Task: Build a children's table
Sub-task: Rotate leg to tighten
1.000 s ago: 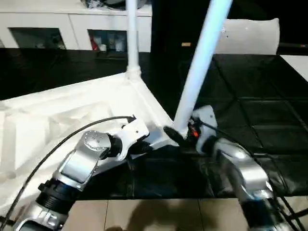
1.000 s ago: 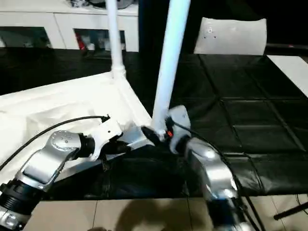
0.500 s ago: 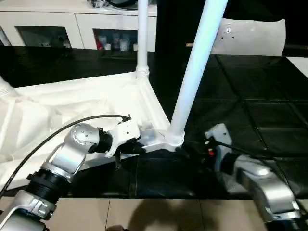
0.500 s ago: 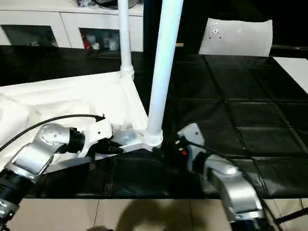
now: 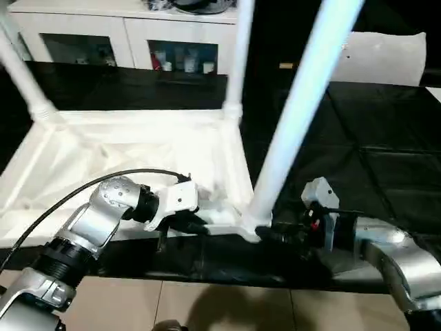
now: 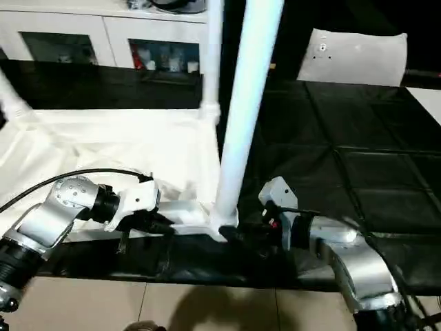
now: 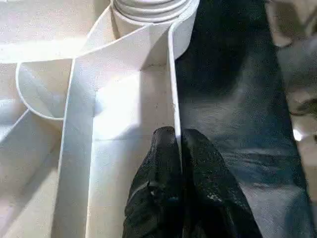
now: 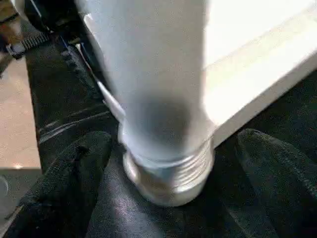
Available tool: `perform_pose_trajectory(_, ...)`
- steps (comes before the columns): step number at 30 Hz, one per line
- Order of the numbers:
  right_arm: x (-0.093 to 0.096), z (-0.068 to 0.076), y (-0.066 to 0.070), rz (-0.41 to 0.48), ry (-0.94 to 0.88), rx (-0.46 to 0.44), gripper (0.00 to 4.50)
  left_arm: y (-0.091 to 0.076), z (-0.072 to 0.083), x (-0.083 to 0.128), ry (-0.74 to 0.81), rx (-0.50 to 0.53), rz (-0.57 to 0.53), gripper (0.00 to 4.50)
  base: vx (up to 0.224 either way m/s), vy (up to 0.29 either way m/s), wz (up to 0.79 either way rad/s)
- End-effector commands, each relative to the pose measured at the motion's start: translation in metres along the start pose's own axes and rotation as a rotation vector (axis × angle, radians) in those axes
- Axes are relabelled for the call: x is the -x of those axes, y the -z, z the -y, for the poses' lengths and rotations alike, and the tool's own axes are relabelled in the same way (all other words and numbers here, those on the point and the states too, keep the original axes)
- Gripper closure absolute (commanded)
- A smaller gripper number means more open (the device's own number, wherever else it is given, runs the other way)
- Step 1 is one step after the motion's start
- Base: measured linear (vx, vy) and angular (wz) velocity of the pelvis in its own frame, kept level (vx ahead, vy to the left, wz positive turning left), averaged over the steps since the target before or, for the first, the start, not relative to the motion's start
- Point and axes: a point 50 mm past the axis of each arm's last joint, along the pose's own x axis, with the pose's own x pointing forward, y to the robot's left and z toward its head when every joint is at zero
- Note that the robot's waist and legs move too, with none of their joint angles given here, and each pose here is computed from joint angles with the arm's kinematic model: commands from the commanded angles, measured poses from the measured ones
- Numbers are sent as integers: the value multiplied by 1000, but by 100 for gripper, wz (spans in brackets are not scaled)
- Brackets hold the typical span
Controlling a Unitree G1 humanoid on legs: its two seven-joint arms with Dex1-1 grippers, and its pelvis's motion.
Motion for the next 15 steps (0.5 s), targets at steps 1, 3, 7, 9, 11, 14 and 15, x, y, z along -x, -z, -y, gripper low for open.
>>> perform_pose_trajectory(1, 0, 2, -3, -17, -32, 39, 4, -7, 4, -6, 96, -72, -19, 450, 0, 0, 0)
perform_pose_trajectory(3, -2, 1, -4, -27, -76, 49, 4, -8, 4, -6, 116, -82, -20, 450, 0, 0, 0)
perform_pose_trajectory(7, -8, -1, -6, -35, -125, 54, 19, -11, 5, -7, 141, -98, -22, 450, 0, 0, 0)
perform_pose_trajectory(9, -11, -1, -6, -43, -144, 63, 30, -11, 5, -8, 150, -107, -27, 450, 0, 0, 0)
perform_pose_trajectory(11, -11, -1, -5, -56, -162, 70, 50, -12, 5, -8, 154, -113, -31, 450, 0, 0, 0)
perform_pose_trajectory(14, -11, 0, -3, -70, -177, 77, 71, -12, 4, -7, 157, -118, -33, 450, 0, 0, 0)
perform_pose_trajectory(15, -11, 0, -3, -75, -178, 83, 85, -12, 3, -7, 158, -119, -33, 450, 0, 0, 0)
